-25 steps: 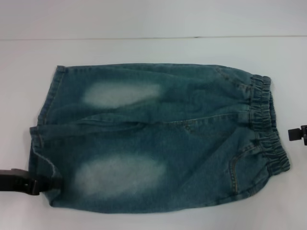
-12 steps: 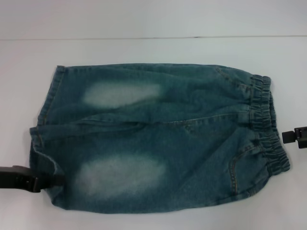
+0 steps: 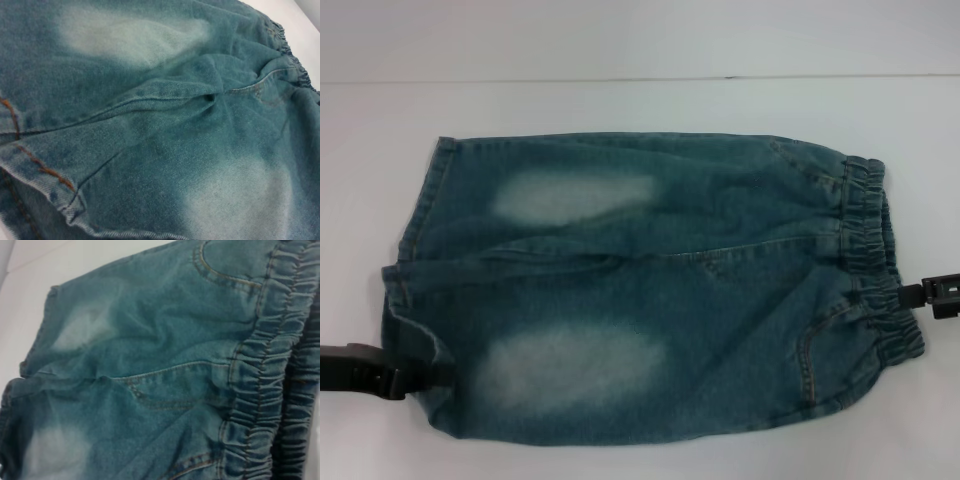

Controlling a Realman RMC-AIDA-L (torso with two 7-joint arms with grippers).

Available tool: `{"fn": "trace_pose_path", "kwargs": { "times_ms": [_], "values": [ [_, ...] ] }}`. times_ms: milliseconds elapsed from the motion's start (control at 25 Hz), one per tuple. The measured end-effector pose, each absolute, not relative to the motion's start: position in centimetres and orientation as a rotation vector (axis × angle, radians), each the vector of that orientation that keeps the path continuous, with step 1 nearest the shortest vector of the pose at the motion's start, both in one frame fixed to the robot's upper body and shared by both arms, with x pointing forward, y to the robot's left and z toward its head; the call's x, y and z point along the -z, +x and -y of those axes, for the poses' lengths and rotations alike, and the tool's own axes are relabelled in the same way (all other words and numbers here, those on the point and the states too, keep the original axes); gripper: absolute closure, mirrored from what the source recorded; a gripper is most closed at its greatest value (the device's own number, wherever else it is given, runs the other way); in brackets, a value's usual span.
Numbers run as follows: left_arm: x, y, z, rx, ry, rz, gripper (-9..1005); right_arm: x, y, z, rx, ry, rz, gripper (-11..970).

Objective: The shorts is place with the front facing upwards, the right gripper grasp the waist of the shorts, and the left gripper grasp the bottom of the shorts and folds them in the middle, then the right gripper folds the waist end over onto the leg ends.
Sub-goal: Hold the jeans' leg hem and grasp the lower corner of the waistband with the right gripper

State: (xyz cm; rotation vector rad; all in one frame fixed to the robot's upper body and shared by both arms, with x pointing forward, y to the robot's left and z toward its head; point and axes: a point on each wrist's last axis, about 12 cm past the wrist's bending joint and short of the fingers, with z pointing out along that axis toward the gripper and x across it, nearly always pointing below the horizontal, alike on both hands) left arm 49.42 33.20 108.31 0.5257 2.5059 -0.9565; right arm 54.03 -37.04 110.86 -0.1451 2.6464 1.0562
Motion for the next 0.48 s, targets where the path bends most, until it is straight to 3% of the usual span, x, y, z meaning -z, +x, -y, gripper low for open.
{"fn": "trace_pose_path", "kwargs": {
  "times_ms": [480],
  "values": [
    [-108.48, 49.61, -32.93, 0.968, 0.541, -2.5, 967, -109.88, 54.11, 36.22, -1.075, -0.161, -2.637, 28]
  ]
}}
